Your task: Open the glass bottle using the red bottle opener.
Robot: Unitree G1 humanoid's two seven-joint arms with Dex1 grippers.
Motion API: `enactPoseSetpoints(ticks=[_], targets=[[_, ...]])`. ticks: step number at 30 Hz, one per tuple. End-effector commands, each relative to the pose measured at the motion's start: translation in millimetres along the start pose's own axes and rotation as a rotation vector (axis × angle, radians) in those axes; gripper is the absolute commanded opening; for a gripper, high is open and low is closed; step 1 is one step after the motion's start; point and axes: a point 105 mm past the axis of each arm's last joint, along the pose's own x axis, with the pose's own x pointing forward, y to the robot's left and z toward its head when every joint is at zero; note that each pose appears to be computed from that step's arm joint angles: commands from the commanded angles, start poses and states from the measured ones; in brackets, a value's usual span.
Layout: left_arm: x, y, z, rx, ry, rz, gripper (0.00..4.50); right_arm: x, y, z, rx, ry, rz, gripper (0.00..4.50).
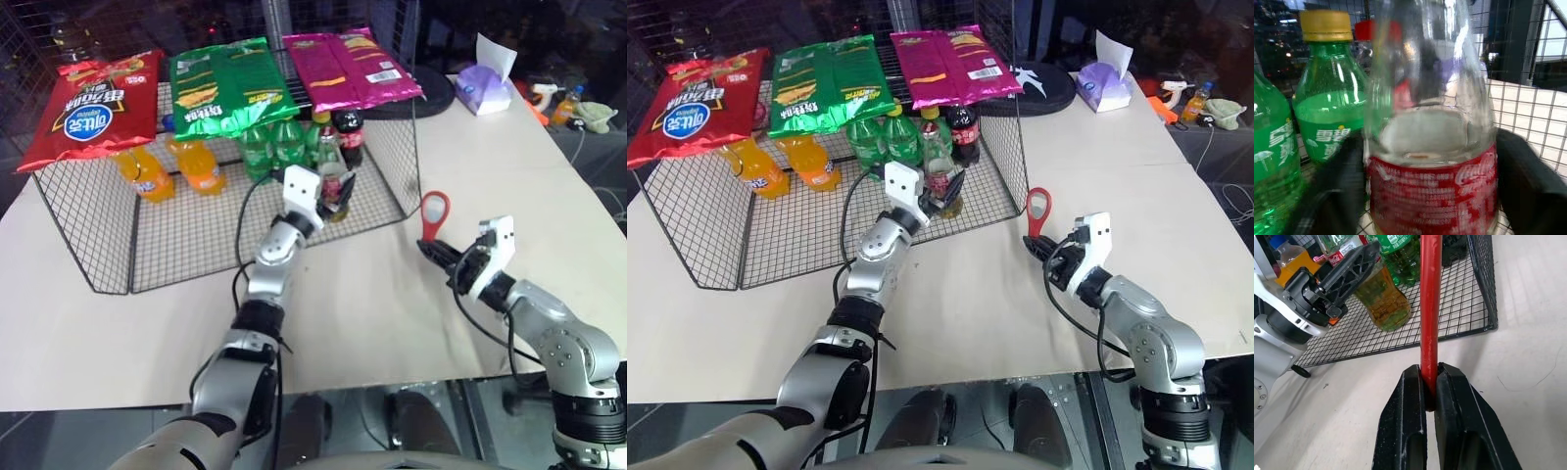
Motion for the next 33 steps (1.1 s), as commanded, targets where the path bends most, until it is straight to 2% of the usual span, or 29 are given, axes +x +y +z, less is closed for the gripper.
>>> enactPoseSetpoints(ticks=[1,3,8,17,21,27,33], targets=[[3,3,12,0.011,-0.046,-0.002,2.68,1,8,13,-0.038,-0.047,0.026,0.00],[3,3,13,0.010,-0.047,-0.006,2.68,2,8,13,-0.040,-0.047,0.028,0.00],[-10,-10,36,0.027,-0.079,-0.097,2.68,3,10,19,-0.056,-0.055,0.039,0.00],[-64,-37,54,0.008,-0.027,-0.233,2.68,8,24,40,-0.215,-0.099,0.061,0.00],[-84,-35,50,0.033,0.015,-0.214,2.68,10,36,40,-0.308,-0.083,0.094,0.00],[-100,-36,44,0.074,0.038,-0.193,2.68,12,45,38,-0.344,-0.079,0.114,0.00],[-108,-33,37,0.011,0.027,-0.139,2.68,15,46,36,-0.348,-0.074,0.123,0.00]])
